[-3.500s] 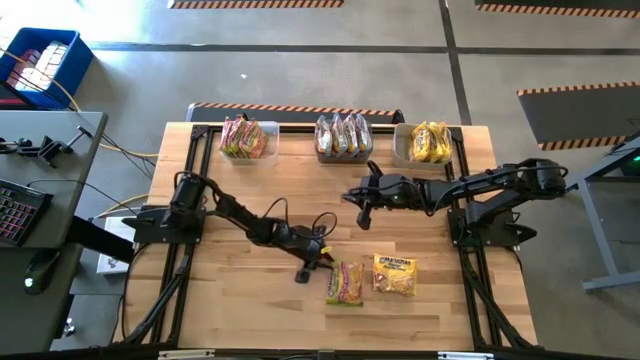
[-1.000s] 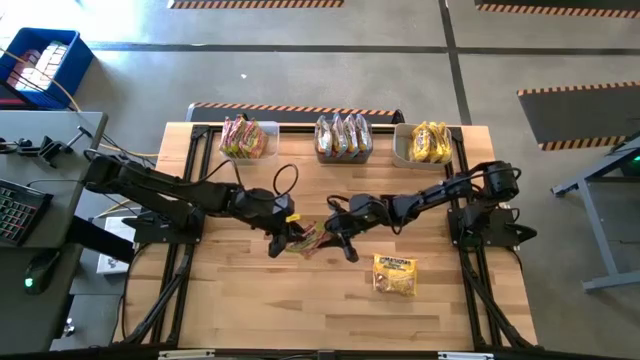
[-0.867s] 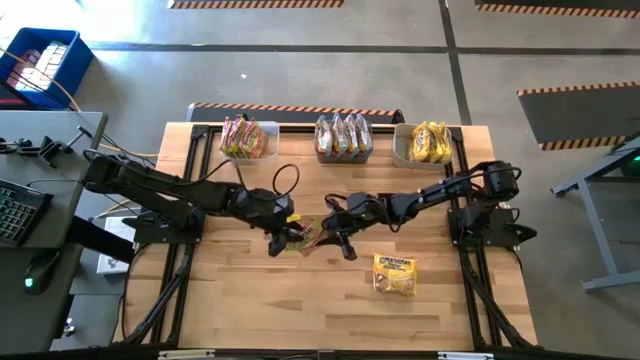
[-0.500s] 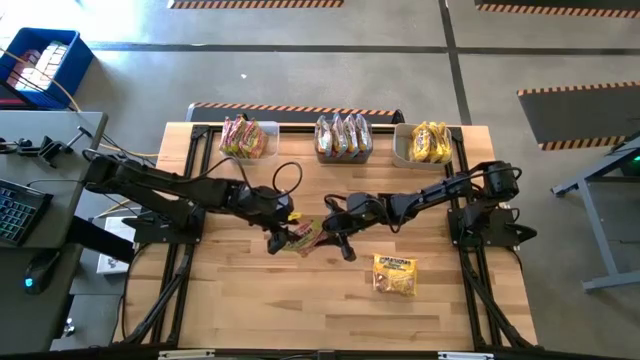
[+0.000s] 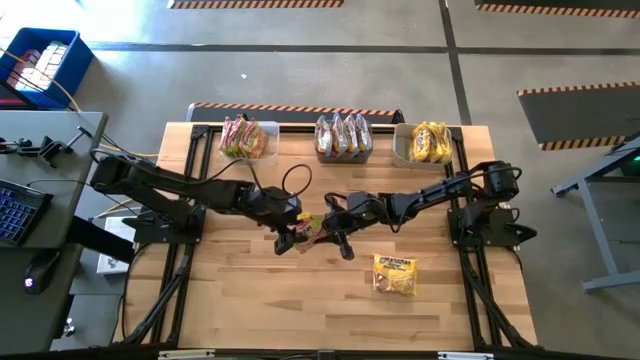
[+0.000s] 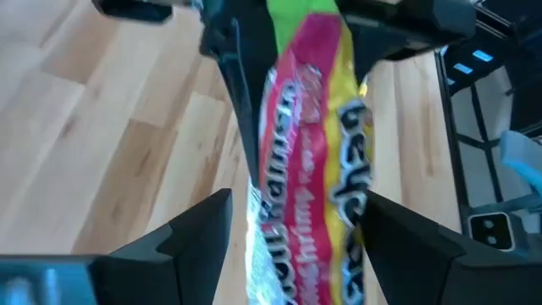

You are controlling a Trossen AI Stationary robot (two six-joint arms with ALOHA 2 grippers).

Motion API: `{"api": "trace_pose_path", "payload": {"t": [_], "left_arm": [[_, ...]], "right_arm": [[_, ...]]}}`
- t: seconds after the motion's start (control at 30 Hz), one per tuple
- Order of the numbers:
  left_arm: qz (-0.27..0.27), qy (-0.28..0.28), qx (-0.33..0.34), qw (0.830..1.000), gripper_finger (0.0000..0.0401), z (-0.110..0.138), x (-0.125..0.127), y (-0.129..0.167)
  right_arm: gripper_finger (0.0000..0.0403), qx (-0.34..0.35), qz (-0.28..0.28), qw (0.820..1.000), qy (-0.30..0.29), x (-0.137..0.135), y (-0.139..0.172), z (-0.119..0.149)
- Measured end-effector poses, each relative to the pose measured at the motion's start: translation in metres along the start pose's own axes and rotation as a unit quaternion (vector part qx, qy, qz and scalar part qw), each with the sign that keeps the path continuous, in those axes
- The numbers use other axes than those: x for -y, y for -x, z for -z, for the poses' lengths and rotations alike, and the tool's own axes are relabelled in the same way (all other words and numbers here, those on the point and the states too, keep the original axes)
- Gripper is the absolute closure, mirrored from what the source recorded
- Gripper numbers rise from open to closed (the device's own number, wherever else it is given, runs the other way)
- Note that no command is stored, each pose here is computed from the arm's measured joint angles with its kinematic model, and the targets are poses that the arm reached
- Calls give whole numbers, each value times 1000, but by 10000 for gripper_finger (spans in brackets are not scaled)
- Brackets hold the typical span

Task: Sort Maruchan noodles
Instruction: Put the green noodle pack into the transparent bin

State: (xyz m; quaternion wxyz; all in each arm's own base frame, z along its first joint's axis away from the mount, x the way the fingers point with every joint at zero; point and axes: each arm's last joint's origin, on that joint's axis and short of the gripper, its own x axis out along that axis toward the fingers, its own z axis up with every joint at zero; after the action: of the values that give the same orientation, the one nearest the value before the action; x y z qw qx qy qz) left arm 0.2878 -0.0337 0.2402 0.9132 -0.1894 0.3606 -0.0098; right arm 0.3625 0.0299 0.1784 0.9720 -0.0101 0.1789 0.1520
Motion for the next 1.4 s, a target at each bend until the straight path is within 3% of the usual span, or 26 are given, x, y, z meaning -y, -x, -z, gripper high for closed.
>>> {"api": "trace_pose_path", "payload": {"t": [0.17,0.57,0.77,0.97,1.07,1.2,1.4], "left_arm": [[13,-14,-3,1000,171,-1,-1,0],[30,-40,-15,999,256,1,-1,-7],[56,-49,-21,997,299,0,-2,-6],[48,-63,-21,997,302,-2,-8,8],[22,-49,-21,998,302,-4,-17,25],[-16,3,-2,1000,303,-10,-37,53],[-150,106,6,983,303,-22,-85,94]], "right_arm": [[316,10,1,1000,2,0,0,-2],[308,35,6,999,1,1,0,-6],[244,47,12,999,10,-1,0,-9],[174,50,19,999,-11,0,5,-15],[158,37,50,998,0,0,16,-22],[162,-5,131,991,18,5,38,-32],[228,-24,191,981,-1,26,64,-40]]}}
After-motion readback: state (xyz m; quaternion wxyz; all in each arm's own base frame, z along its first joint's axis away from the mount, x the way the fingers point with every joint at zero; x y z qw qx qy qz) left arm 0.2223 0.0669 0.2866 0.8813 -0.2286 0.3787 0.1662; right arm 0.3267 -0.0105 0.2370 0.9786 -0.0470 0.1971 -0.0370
